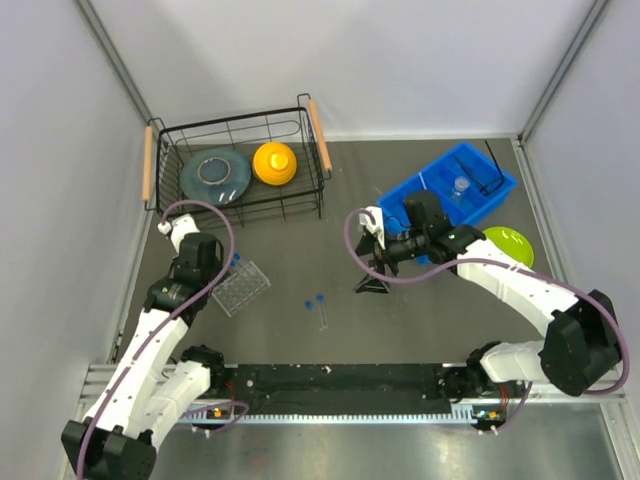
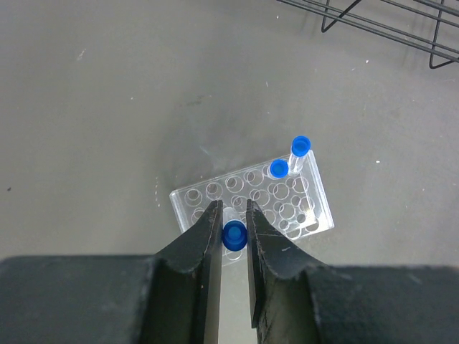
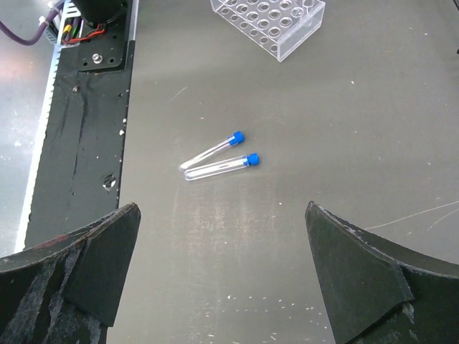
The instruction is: Organize the chemistry lab equipment
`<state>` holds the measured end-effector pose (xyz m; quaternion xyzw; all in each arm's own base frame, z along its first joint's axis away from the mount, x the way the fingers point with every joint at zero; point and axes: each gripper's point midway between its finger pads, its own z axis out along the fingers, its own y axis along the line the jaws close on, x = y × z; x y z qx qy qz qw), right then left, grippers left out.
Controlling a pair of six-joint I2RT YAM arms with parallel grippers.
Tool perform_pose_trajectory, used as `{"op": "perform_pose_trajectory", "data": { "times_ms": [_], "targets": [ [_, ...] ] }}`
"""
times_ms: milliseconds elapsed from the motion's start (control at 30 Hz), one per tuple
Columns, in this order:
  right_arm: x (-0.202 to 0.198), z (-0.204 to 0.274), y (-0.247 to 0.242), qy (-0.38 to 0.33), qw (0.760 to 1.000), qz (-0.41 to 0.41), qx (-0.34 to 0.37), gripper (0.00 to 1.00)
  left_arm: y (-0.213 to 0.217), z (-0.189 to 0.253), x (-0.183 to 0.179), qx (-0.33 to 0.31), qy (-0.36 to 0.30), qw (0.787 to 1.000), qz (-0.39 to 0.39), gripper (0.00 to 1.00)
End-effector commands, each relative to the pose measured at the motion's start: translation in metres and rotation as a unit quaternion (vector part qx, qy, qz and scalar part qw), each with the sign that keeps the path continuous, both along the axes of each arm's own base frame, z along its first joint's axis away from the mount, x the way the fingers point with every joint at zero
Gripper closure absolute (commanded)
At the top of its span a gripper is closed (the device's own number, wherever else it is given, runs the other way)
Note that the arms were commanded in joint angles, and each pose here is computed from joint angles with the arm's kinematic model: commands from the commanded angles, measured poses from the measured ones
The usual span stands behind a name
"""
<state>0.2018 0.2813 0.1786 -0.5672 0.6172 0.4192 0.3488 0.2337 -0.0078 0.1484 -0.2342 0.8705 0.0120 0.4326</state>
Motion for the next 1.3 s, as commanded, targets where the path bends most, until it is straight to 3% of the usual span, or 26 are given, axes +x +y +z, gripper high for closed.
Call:
{"op": "perform_pose_trajectory", "data": {
  "times_ms": [0, 1267],
  "targets": [
    [-0.005, 0.013, 0.0, -0.027, 0.999, 0.02, 0.024, 0.01, -0.006, 0.011, 0.024, -0.001, -0.029, 0.999, -0.024, 0.89],
    [-0.005, -0.001, 0.001, -0.004, 0.999, 0.029, 0.014, 0.01, -0.006, -0.038, 0.049, -0.061, 0.015, 0.997, -0.047, 0.88]
  ]
}}
